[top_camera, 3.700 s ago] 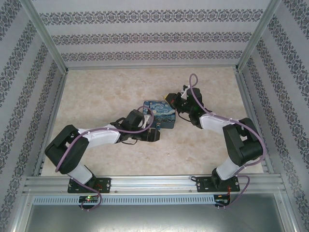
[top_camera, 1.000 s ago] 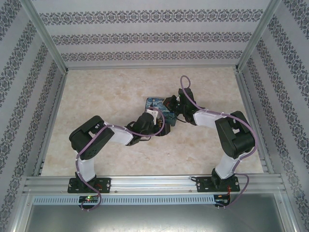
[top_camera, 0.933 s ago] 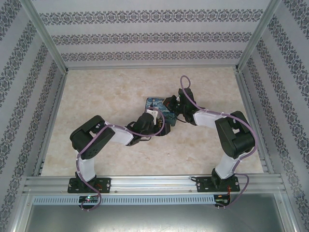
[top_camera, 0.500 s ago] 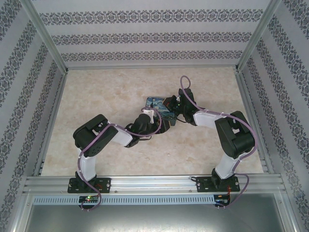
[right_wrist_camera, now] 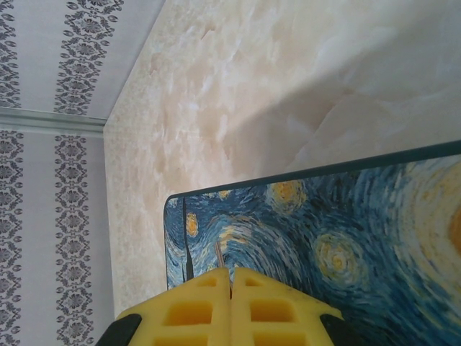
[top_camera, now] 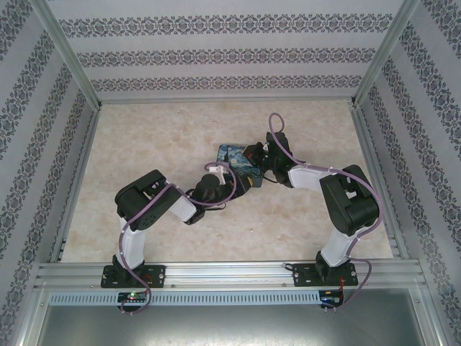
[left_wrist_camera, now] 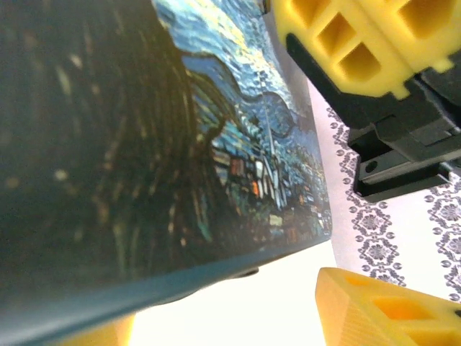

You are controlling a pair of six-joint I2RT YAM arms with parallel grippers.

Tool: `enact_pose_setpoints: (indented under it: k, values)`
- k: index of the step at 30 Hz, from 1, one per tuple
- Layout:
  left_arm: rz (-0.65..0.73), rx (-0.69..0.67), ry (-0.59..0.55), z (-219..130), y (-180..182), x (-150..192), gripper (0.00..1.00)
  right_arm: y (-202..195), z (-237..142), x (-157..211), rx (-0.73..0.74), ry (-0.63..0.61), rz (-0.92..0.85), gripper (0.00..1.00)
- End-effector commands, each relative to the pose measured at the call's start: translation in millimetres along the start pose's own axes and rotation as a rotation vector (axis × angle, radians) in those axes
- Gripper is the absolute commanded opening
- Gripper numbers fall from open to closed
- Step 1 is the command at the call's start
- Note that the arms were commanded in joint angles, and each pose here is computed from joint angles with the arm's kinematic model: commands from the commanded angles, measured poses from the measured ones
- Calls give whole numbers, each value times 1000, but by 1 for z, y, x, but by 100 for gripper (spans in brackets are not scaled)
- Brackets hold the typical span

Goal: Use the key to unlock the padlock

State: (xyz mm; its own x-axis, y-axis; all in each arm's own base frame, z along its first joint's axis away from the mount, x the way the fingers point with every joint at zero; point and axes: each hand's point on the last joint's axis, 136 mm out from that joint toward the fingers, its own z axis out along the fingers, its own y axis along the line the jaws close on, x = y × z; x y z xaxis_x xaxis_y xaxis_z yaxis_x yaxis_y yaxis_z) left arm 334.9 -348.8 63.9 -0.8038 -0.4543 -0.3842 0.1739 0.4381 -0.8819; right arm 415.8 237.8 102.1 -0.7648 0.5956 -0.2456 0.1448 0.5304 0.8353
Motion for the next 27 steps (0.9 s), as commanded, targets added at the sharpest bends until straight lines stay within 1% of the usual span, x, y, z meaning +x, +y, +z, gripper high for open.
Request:
enact_pose_setpoints:
  k: [1, 6, 14, 18, 22, 27]
  values:
    - [-57, 34, 15, -5, -2, 5, 66, -28, 6, 18, 70, 54, 36, 0]
    - [-41, 40, 7, -9, -13, 3, 65, -28, 7, 19, 68, 56, 41, 0]
    - [-100, 36, -36, -10, -2, 3, 64, -30, 8, 19, 71, 57, 44, 0]
    - [-79, 40, -26, -9, -9, 6, 63, -31, 8, 20, 73, 60, 46, 0]
    - [-64, 21, -26, -9, -11, 8, 63, -33, 9, 20, 75, 62, 47, 0]
    - [-80, -36, -46, -12, 2, 10, 62, -36, 9, 21, 78, 64, 50, 0]
